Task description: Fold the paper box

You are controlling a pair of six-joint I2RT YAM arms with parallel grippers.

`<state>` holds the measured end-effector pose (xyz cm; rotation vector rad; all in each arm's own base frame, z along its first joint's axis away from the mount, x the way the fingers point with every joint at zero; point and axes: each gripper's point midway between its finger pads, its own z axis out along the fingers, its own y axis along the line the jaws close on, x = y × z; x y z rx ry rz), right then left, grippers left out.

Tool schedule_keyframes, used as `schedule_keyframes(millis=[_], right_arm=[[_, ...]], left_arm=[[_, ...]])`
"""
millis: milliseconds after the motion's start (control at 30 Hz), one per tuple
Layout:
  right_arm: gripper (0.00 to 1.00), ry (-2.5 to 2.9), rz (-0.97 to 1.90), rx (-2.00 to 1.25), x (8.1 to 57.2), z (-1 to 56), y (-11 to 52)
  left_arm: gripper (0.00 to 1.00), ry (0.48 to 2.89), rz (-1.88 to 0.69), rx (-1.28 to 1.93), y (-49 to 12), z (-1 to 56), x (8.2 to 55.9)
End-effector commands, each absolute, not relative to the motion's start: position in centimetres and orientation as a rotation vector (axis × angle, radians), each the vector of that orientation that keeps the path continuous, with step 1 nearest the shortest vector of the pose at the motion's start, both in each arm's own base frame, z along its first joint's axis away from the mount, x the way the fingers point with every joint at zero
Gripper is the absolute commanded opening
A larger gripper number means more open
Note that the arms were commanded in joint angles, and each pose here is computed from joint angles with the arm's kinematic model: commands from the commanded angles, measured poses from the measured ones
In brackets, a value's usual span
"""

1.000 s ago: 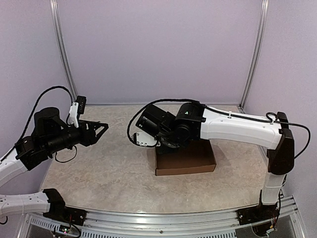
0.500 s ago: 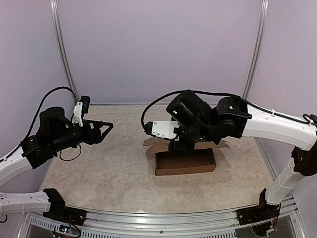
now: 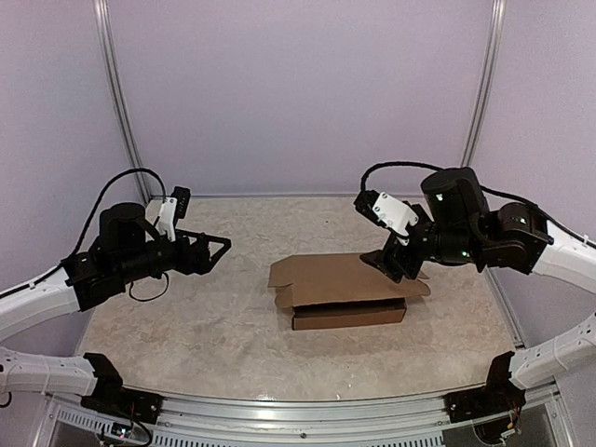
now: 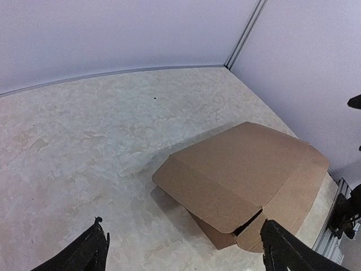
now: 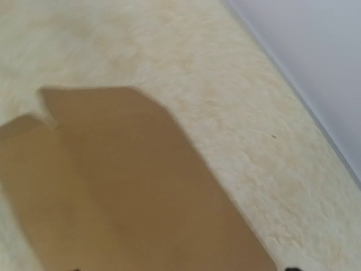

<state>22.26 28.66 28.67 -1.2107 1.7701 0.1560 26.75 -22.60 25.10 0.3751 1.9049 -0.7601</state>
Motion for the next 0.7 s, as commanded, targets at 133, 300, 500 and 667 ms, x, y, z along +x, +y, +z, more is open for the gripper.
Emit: schedule_keyframes(millis=[133,300,500,667], right_arm=[[0.76,1.875,0.297,-0.933,23.6,27.9,25.0],[0.76,1.872,0.341,-0.899,23.4,27.2,24.3],[0.76,1.865,0.387,-0.877,23.3,26.7,23.9],[0.76,1.847,0.425,-0.876,23.1,26.6,24.0]], left_arm=[[0.9,1.897,-0.324,0.667,-25.1,22.6,26.4],[0.89,1.942,-0.125,0.79,-25.2,18.7,26.8],[0.83,1.871,-0.027,1.008,-26.6,15.0,25.8],[0.83,1.814,-0.002,1.152,-28.0,12.8,25.2]])
